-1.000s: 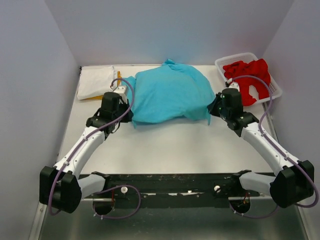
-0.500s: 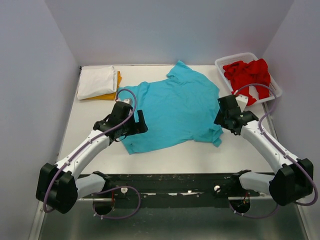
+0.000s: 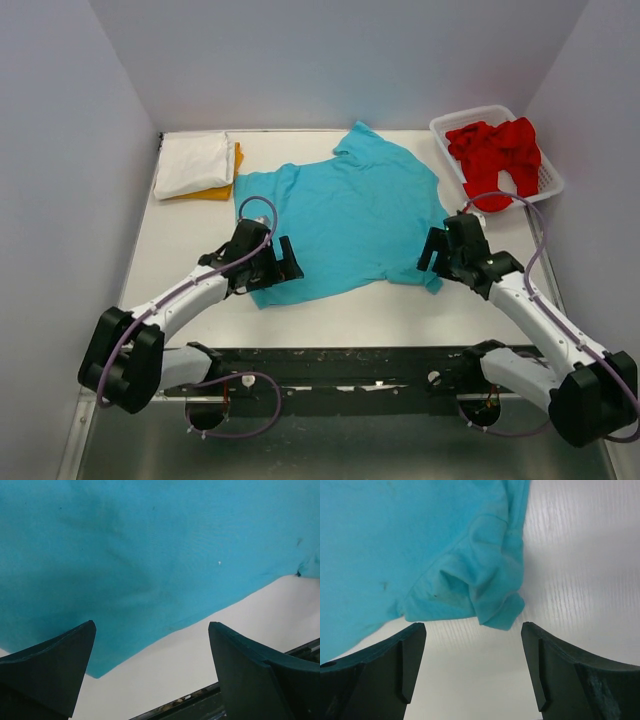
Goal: Fold and stack the t-shirts
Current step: Flatten out the tshirt
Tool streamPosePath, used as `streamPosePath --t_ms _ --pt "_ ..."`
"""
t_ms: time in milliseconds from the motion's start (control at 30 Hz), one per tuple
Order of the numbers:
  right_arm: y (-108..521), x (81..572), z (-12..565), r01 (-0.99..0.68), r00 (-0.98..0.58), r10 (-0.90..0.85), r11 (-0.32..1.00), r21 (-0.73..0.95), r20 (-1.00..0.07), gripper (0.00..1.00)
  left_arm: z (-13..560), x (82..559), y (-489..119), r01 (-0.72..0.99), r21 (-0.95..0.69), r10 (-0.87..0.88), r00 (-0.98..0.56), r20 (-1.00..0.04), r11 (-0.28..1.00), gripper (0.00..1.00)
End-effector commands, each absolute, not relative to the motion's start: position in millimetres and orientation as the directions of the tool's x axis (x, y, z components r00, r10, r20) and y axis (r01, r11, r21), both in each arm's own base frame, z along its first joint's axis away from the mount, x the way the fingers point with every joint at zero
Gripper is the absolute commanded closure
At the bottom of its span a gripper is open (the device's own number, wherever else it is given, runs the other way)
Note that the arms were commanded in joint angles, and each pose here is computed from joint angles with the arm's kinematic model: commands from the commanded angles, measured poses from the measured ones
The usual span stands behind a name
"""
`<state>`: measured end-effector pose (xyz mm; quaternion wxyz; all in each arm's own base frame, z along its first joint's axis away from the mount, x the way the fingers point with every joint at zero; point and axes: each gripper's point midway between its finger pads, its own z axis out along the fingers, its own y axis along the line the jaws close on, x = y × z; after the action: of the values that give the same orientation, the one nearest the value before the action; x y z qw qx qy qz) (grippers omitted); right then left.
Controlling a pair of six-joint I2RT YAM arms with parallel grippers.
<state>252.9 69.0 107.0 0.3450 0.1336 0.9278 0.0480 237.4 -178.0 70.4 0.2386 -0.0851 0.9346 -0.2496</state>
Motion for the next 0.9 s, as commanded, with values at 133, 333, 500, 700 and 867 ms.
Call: streamPosePath --t_ms 133,333,500,700,867 --pt "80 261 59 0.288 -0.731 0.375 0.927 0.241 -0.569 0.15 44 256 -177 -0.127 -0.475 -0.334 -0.861 -0.384 0.871 0.01" --pt "83 267 32 0.323 -0.762 0.384 0.923 0.208 -0.521 0.33 22 258 -179 -0.152 -0.438 -0.318 -0.887 -0.336 0.886 0.02" --pt "101 256 52 0.274 -0.791 0.39 0.915 0.296 -0.471 0.87 18 263 -184 -0.152 -0.427 -0.302 -0.902 -0.308 0.891 0.02" --pt "131 238 118 0.178 -0.846 0.363 0.883 0.435 -0.39 0.88 23 265 -179 -0.159 -0.406 -0.305 -0.894 -0.327 0.9 0.01" --pt "141 271 139 0.167 -0.825 0.376 0.875 0.455 -0.421 0.8 28 268 -171 -0.176 -0.366 -0.31 -0.885 -0.348 0.914 0.02"
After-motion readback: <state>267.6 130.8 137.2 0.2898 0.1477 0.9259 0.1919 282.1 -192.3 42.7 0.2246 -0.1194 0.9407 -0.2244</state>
